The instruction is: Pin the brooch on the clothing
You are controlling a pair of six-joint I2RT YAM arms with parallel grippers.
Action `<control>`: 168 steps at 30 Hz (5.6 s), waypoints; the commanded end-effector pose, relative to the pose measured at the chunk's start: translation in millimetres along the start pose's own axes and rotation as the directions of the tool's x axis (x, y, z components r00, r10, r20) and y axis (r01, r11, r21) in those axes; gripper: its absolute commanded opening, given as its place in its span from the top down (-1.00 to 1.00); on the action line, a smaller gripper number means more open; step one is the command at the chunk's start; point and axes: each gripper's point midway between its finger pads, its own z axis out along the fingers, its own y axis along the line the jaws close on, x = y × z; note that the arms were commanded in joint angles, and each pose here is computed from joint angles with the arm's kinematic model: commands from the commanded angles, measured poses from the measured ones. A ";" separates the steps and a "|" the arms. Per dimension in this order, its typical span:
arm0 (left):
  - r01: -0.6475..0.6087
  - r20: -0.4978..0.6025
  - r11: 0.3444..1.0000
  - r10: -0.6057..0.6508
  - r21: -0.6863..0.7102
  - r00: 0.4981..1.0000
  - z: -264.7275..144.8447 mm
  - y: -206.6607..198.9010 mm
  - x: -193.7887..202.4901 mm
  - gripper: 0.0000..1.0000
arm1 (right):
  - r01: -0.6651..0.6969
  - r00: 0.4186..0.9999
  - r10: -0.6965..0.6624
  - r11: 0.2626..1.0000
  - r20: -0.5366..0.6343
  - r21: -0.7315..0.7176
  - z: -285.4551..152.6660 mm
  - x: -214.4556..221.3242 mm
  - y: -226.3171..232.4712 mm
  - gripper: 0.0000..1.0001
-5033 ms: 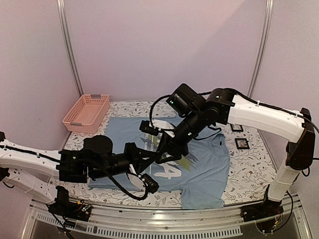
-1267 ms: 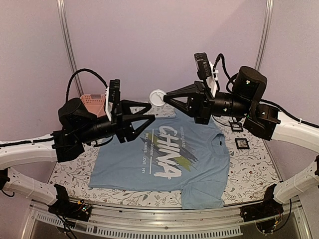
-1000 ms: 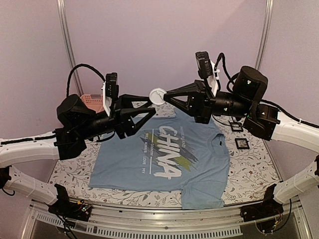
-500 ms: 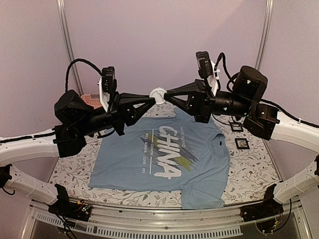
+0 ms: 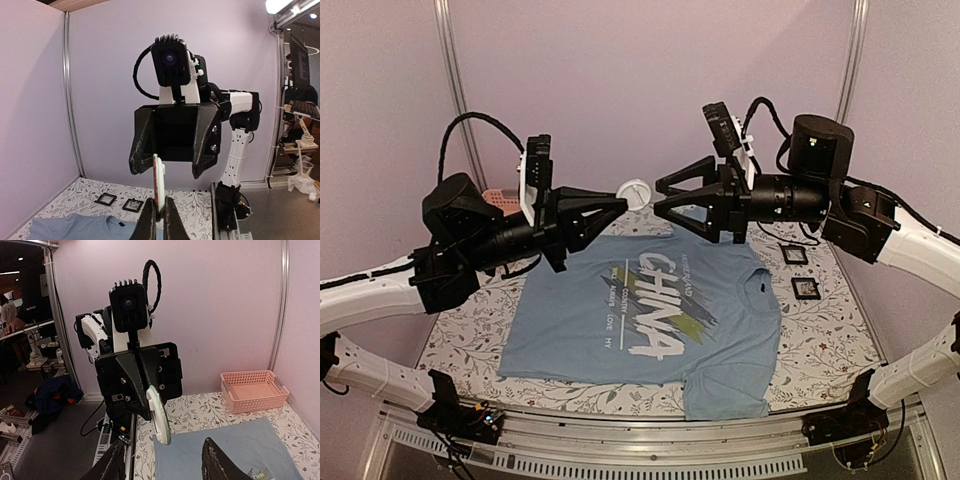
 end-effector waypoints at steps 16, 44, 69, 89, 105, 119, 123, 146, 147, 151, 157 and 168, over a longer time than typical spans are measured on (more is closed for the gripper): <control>-0.092 -0.054 0.995 0.094 0.031 0.994 7.8 -14.8 2.9 1.00 | 0.025 0.995 -0.032 0.996 -0.091 -0.082 12.9 10.5 3.6 0.34; -0.141 -0.078 0.989 0.145 0.048 0.986 5.6 -21.7 10.5 1.00 | 0.030 0.992 -0.041 0.995 -0.118 -0.091 -0.4 12.7 12.1 0.16; -0.134 -0.092 0.988 0.141 0.080 0.986 4.0 -28.2 18.3 1.00 | 0.030 0.993 -0.041 0.995 -0.108 -0.094 -7.0 4.9 14.5 0.28; -0.140 -0.091 0.985 0.149 0.100 0.985 5.4 -33.5 18.4 1.00 | 0.007 0.993 -0.023 0.991 -0.116 -0.135 0.5 10.2 15.8 0.49; -0.145 -0.091 0.984 0.155 0.104 0.984 6.4 -34.5 18.8 1.00 | -0.004 0.992 -0.013 0.991 -0.129 -0.130 1.6 16.0 14.7 0.44; -0.148 -0.091 0.983 0.158 0.111 0.983 6.7 -35.8 18.9 1.00 | -0.007 0.990 -0.011 0.992 -0.137 -0.129 2.5 19.1 13.5 0.50; -0.151 -0.091 0.982 0.161 0.112 0.983 7.3 -35.4 18.9 1.00 | -0.011 0.990 -0.007 0.992 -0.144 -0.126 3.9 22.4 12.4 0.46; -0.142 -0.079 0.980 0.154 0.141 0.985 12.6 -42.9 18.0 1.00 | -0.027 0.990 0.006 0.989 -0.139 -0.147 8.3 24.8 13.0 0.65; -0.147 -0.077 0.980 0.158 0.131 0.984 11.7 -41.7 16.7 1.00 | -0.031 0.989 0.009 0.988 -0.144 -0.148 8.0 26.0 13.1 0.56; -0.190 -0.085 0.981 0.192 0.033 0.978 3.1 -26.9 10.3 1.00 | -0.008 0.988 -0.013 0.991 -0.153 -0.136 -0.1 23.2 15.8 0.25; -0.284 -0.166 0.957 0.270 -0.063 0.948 -12.5 -10.2 10.0 1.00 | 0.080 0.981 -0.087 0.996 -0.174 -0.047 -25.5 11.3 16.2 -0.23; -0.379 -0.360 0.913 0.307 -0.149 0.881 -31.2 13.2 37.1 1.00 | 0.126 0.975 -0.112 0.990 -0.189 0.060 -37.4 9.5 3.7 -0.28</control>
